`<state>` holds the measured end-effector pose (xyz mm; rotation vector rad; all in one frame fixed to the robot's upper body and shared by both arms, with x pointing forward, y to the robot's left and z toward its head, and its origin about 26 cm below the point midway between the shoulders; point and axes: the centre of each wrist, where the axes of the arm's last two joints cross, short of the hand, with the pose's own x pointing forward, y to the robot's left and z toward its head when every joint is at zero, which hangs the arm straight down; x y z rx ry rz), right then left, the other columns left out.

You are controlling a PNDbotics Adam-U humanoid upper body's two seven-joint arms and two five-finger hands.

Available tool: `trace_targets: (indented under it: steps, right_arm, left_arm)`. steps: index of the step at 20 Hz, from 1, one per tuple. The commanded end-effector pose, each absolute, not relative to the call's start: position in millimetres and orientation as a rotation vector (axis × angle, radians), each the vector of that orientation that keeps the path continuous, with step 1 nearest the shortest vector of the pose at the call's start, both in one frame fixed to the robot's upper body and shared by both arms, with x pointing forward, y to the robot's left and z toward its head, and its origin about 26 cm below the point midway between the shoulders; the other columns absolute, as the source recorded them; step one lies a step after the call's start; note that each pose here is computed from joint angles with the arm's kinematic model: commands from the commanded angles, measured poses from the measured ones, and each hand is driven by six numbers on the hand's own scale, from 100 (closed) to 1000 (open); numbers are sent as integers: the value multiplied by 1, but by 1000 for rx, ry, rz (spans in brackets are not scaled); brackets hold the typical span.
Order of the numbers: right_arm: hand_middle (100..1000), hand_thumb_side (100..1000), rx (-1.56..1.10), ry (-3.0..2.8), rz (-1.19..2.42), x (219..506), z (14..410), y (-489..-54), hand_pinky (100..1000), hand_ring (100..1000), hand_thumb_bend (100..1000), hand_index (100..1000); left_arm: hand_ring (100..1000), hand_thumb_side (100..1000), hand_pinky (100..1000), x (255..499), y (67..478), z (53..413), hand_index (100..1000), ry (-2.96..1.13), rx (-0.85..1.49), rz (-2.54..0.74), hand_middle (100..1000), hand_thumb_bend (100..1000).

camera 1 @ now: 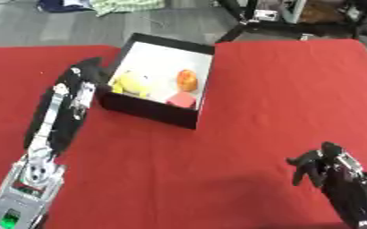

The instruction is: Pick up objects on the table and place them in the box.

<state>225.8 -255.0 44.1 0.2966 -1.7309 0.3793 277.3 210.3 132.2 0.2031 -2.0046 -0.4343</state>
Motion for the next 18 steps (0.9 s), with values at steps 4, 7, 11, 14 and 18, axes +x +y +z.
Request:
trace_targets:
  steps: [4, 7, 11, 14, 18]
  right_arm:
    - [201, 1000, 284, -1728, 384, 224, 45, -257, 883, 424, 100, 567]
    - [201, 1000, 288, -1726, 389, 224, 44, -257, 883, 424, 100, 567]
    - [200, 1000, 280, -1721, 384, 222, 43, -258, 883, 423, 100, 566]
    - [200, 1000, 274, -1709, 383, 220, 41, -259, 884, 423, 100, 566]
    - [199, 1000, 278, -1708, 389, 220, 40, -258, 883, 423, 100, 566]
  left_arm:
    - [605, 913, 716, 274, 207, 135, 857, -2007, 186, -434, 666, 100]
    - [603, 917, 715, 273, 207, 135, 856, -2003, 181, -435, 662, 100]
    - [603, 922, 715, 272, 206, 132, 857, -1989, 175, -444, 661, 100]
    - [602, 923, 714, 272, 206, 132, 858, -1987, 176, -437, 660, 100]
    - [601, 923, 714, 272, 206, 131, 859, -1984, 174, -428, 659, 100]
